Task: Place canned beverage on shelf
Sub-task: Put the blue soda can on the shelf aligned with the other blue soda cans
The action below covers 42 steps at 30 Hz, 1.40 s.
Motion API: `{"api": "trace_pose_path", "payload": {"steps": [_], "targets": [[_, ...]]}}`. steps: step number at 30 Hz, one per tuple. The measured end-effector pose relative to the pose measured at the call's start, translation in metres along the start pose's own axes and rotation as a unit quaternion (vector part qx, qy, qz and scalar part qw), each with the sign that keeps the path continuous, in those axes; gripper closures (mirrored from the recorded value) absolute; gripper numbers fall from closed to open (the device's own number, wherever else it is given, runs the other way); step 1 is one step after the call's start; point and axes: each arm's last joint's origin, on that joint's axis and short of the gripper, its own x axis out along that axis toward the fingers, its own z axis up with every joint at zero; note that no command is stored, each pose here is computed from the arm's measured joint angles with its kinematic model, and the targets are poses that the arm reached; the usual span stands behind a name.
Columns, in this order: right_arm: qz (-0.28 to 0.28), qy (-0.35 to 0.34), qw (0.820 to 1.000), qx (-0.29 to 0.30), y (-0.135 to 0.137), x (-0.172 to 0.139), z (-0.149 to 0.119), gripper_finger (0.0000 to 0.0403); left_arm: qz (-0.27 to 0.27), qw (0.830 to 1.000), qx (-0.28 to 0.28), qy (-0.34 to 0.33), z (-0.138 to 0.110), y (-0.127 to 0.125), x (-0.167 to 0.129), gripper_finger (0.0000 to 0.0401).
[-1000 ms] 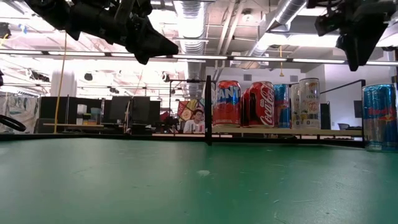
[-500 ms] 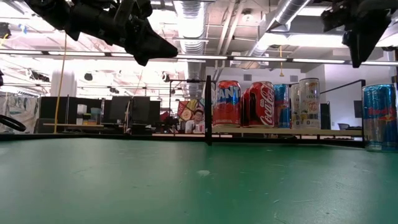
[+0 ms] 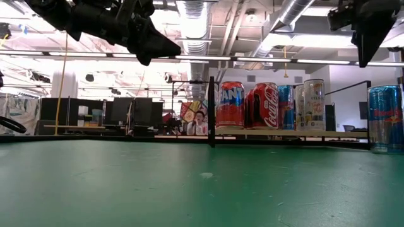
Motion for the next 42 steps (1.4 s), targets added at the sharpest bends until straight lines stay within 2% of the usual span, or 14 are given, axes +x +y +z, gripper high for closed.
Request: {"api": "trace_pose_path", "payload": {"steps": [7,14,18,26,30,35,39,42], "targets": [[-0.004,0.019,0.998,0.059,0.002,0.005,0.008,0.0116,0.000,1.000,-0.001,-0.003,0.001,0.000,0.000,0.0345],[-0.010,0.041,0.996,0.079,0.004,0.012,0.016,0.0113,0.000,1.000,0.000,-0.003,0.001,0.000,0.000,0.0345],[-0.013,0.049,0.996,0.079,0.005,0.015,0.020,0.0089,0.000,1.000,0.000,-0.003,0.001,0.000,0.000,0.0345],[-0.012,0.051,0.994,0.091,0.006,0.015,0.020,0.0010,0.000,1.000,0.000,0.001,0.000,0.000,0.000,0.0345],[0.010,0.050,0.993,0.110,0.006,0.013,0.017,0.0011,0.000,1.000,0.000,0.008,-0.002,0.000,0.000,0.0345],[0.036,0.047,0.981,0.186,0.006,0.009,0.012,0.0008,0.000,1.000,0.000,0.010,-0.002,0.000,0.000,0.0345],[0.038,0.038,0.958,0.283,0.006,0.005,0.006,0.0006,0.000,1.000,-0.001,0.010,-0.002,0.000,0.000,0.0345],[0.038,0.036,0.943,0.329,0.008,0.004,0.002,0.0009,-0.001,1.000,-0.001,0.010,-0.002,0.000,0.000,0.0345]]}}
